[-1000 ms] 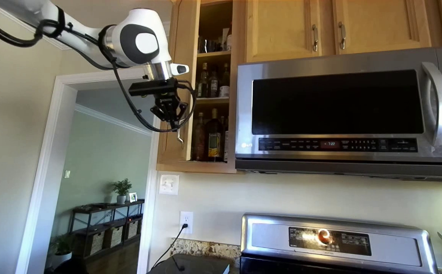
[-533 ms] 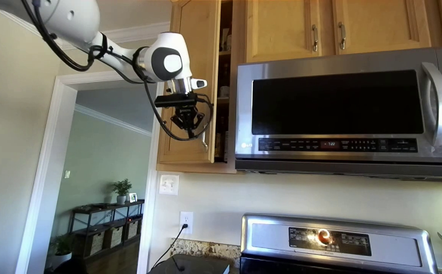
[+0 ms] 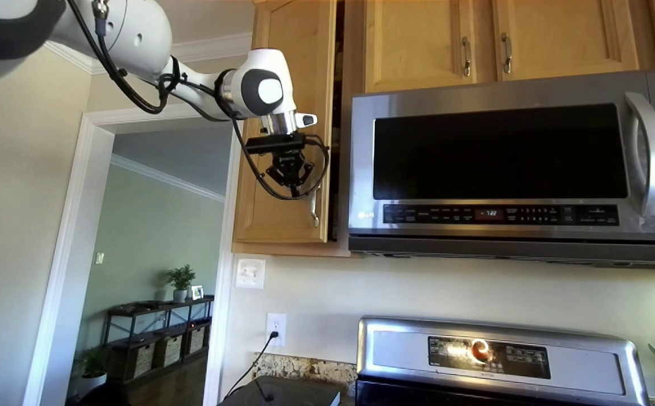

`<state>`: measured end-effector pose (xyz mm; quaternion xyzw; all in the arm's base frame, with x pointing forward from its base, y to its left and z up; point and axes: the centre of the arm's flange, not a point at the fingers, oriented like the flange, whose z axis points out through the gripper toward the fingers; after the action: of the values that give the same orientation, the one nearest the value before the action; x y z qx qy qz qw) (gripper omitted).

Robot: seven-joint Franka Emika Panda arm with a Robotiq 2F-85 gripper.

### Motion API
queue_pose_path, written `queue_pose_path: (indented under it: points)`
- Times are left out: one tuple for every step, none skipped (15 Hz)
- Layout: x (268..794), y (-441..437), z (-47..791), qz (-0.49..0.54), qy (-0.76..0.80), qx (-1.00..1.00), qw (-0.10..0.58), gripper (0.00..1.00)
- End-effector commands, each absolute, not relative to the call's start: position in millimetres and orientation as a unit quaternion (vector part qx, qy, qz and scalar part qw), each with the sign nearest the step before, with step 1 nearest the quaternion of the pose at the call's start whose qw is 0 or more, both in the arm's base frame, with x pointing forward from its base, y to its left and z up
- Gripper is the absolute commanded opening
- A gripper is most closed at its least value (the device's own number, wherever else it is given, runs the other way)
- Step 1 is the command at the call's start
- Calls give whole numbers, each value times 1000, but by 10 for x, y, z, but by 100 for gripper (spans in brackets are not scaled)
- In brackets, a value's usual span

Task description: Close the open cabinet door

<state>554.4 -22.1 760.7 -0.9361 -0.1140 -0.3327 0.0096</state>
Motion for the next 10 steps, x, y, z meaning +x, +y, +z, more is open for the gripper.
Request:
queue_pose_path:
  points:
    - [5129,-344,7544,-299,-129,-945,16,33]
    - [5039,-373,7501,-289,-132,-948,17,40]
    - [4900,-387,7377,-274,-135,-952,22,46]
    - [4805,-404,7300,-265,-139,-954,25,51]
    - [4674,-413,7163,-260,-135,-956,22,58]
    - [4585,-433,7074,-253,-134,-958,23,64]
    - [4470,-443,6949,-241,-126,-962,25,72]
    - [4387,-457,6846,-227,-124,-965,32,77]
    - [4290,-444,6716,-207,-117,-970,41,84]
    - [4209,-448,6603,-192,-117,-973,47,90]
